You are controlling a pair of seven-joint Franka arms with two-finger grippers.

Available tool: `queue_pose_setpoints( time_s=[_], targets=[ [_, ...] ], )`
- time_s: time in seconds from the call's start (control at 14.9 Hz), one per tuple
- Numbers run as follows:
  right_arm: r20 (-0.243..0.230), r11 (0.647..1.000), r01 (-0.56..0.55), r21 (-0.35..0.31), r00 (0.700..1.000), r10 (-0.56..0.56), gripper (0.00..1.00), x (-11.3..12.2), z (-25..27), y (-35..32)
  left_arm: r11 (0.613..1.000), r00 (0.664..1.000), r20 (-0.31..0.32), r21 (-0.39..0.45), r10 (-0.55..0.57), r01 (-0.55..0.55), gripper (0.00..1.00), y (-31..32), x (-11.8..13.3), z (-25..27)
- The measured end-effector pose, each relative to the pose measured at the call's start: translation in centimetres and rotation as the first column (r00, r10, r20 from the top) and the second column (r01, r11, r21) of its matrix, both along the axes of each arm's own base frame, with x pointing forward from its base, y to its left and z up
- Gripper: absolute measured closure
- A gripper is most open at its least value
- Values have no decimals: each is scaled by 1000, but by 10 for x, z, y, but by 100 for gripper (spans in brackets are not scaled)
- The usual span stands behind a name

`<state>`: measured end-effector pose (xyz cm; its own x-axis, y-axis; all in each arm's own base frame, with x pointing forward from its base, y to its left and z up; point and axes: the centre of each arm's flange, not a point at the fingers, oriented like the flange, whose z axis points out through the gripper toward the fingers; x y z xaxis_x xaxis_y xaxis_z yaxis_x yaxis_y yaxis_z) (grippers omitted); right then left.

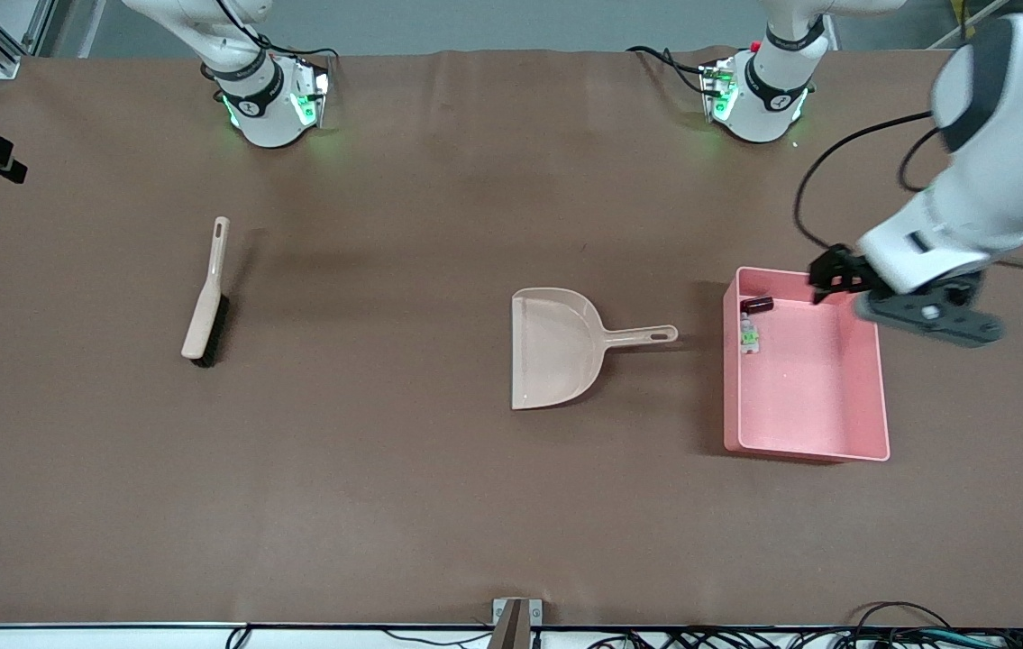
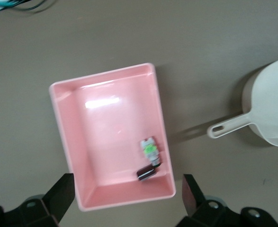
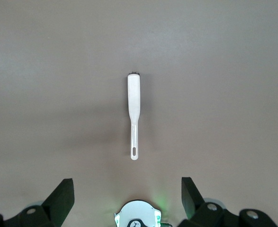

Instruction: Clean e-waste and dump in bin

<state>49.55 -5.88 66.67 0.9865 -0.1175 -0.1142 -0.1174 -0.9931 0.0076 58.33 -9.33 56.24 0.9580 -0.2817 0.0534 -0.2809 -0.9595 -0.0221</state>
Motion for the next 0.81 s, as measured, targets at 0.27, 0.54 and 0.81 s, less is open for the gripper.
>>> queue_pose_setpoints(
  time_s=[0.27, 0.54, 0.81],
  targets=[
    [-11, 1000, 2, 1, 1000, -2, 0, 1, -10, -1, 995, 995, -16, 5, 99, -99, 0, 40, -27, 38],
    [-3, 1000, -3, 1, 1000, 3, 0, 3, -12, 1, 986, 986, -34, 8, 166, -165, 0, 49, -54, 52],
    [-7, 1000, -15, 2, 1000, 15, 0, 6, -24, 6, 986, 985, -34, 9, 169, -169, 0, 51, -65, 56]
  ],
)
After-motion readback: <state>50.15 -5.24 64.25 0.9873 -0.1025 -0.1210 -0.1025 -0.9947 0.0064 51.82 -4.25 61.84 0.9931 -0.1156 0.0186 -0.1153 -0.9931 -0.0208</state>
